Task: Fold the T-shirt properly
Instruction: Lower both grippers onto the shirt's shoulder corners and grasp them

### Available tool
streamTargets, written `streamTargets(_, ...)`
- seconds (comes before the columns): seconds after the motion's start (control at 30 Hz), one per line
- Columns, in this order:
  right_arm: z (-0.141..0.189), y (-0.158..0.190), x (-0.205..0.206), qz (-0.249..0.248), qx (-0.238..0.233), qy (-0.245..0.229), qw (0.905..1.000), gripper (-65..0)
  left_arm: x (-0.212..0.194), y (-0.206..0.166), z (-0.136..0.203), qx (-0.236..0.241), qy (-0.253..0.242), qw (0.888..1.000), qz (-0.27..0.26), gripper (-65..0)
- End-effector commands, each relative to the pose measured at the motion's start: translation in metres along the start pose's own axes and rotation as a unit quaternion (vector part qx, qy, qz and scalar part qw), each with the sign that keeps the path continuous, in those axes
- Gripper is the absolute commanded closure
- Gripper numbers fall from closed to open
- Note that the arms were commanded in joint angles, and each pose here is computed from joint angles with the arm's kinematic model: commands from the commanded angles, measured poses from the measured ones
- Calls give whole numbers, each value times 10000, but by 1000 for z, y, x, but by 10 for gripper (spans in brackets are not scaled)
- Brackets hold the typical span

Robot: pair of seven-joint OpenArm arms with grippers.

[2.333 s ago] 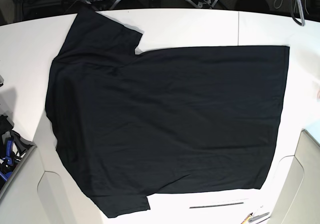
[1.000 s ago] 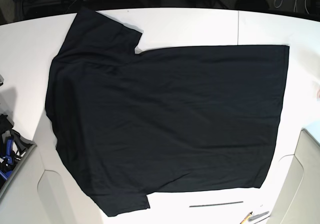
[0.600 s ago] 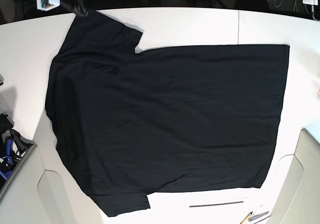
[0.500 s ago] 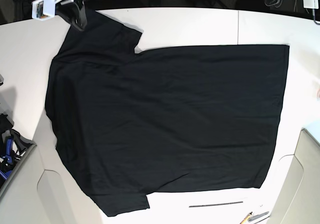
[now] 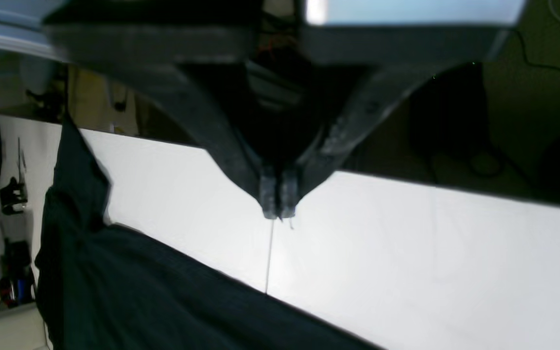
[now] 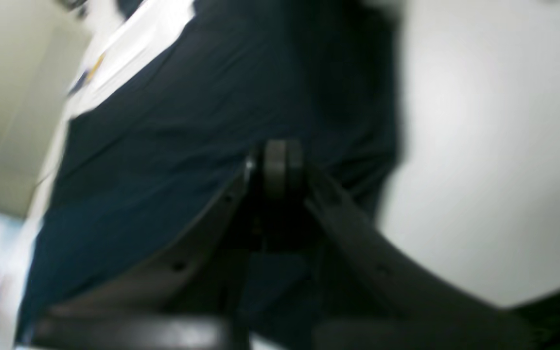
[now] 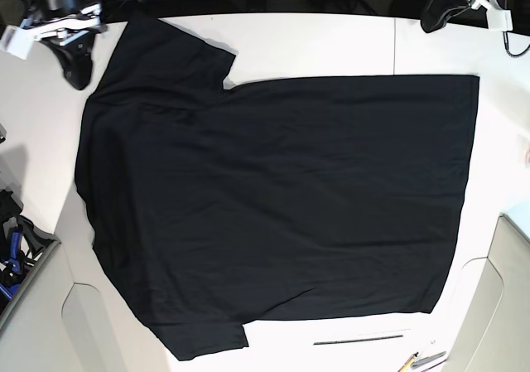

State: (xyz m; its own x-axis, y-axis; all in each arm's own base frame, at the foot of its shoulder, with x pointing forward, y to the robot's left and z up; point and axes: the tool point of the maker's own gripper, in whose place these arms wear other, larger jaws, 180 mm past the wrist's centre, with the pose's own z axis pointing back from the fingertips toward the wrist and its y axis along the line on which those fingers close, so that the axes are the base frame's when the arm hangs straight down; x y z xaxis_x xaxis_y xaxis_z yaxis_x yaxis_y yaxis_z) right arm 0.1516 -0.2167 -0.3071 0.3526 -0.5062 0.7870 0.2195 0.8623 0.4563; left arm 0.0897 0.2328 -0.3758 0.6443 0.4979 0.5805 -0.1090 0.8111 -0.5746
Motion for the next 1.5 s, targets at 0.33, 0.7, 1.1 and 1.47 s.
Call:
streamTargets(0.33, 3, -120, 37, 981, -2611, -332, 9597, 0, 13, -8, -7, -187, -82, 9997, -119, 0)
streamTargets(0.7, -55, -82, 22, 944, -1489, 383, 9836, -278, 23, -13, -21, -336, -39, 9991, -262, 0)
streamTargets(1.1, -99, -82, -59, -643, -622, 1353, 9868, -278, 23, -12, -21, -322, 36, 9989, -338, 0)
streamTargets(1.47, -107, -53, -87, -621, -240, 1778, 9818, -221, 35, -17, -29, -414, -109, 9983, -404, -140)
